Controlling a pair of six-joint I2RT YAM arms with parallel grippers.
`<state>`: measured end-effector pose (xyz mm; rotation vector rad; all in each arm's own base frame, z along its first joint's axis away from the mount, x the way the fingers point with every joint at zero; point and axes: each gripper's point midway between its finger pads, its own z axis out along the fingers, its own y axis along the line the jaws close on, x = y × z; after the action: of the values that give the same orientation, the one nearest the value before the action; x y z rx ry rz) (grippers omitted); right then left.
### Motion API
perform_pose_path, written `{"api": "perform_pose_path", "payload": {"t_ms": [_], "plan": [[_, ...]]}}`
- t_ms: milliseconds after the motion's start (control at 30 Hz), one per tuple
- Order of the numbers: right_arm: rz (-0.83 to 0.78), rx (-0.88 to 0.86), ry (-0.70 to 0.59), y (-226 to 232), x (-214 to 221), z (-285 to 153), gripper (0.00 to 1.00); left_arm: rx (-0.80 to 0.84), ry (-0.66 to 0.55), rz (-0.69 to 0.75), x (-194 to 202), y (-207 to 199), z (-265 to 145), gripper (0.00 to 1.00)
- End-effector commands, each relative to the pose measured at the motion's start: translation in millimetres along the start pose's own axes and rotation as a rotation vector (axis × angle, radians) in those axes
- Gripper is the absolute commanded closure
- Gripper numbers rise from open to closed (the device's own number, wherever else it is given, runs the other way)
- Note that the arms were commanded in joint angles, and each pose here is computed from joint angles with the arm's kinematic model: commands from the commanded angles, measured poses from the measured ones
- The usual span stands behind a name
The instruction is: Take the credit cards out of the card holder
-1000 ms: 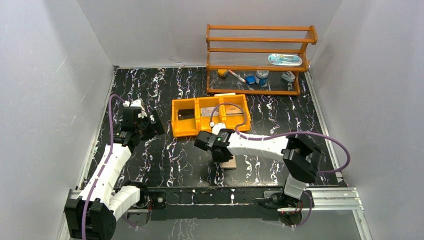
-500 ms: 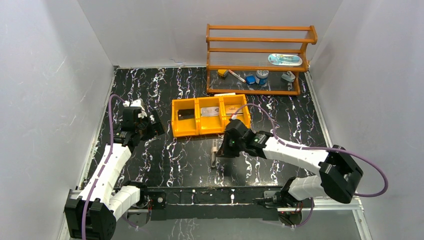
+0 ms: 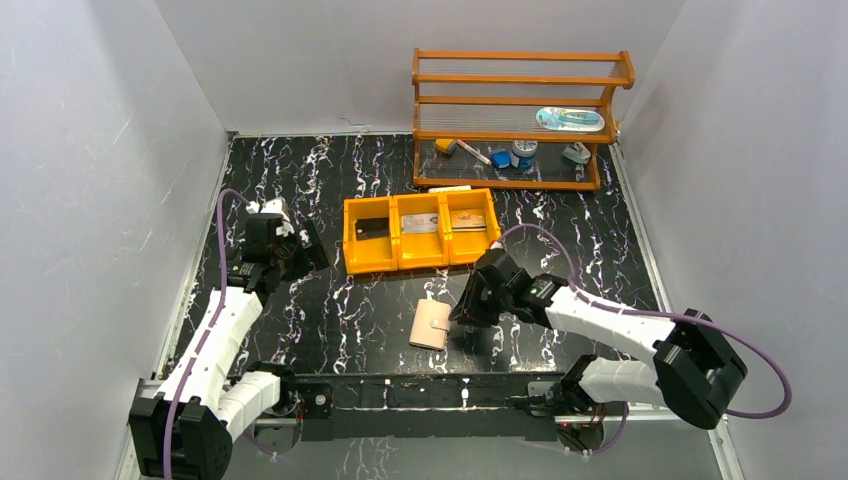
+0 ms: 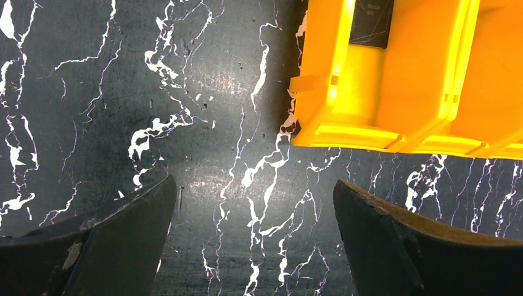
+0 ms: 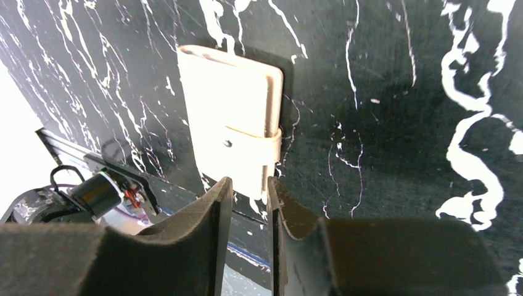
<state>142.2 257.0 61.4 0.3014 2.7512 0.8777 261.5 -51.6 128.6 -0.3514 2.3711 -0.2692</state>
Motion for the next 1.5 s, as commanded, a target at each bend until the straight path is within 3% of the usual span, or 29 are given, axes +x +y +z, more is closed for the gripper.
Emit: {"api": "perform_pose_path", "payload": {"t_ms": [0, 500, 600, 667, 733, 967, 1133, 1467], "plan": [[-0.103, 0.046, -0.097, 17, -30, -19, 0.62, 0.015, -0.010, 0.001, -2, -1, -5, 0.02], [-0.360, 0.312, -0.116, 36, -30, -1, 0.55, 0.117, 0.055, -0.017, 5, -22, 0, 0.02], [-0.397, 0.323, -0.106, 41, -22, 7, 0.54, 0.278, 0.117, -0.020, 17, -48, -1, 0.02], [-0.409, 0.325, -0.091, 43, -17, 14, 0.54, 0.486, 0.202, -0.053, 34, -79, -9, 0.10], [-0.421, 0.335, -0.081, 42, -14, 18, 0.54, 0.549, 0.270, -0.096, 48, -90, -9, 0.16], [-0.418, 0.371, -0.058, 41, -7, 28, 0.55, 0.528, 0.397, -0.004, 98, -112, -8, 0.20], [-0.397, 0.409, -0.061, 32, -3, 26, 0.55, 0.472, 0.445, -0.039, 124, -112, 3, 0.25], [-0.372, 0.424, -0.016, 20, 13, 41, 0.51, 0.454, 0.501, -0.029, 148, -120, 8, 0.33]]}}
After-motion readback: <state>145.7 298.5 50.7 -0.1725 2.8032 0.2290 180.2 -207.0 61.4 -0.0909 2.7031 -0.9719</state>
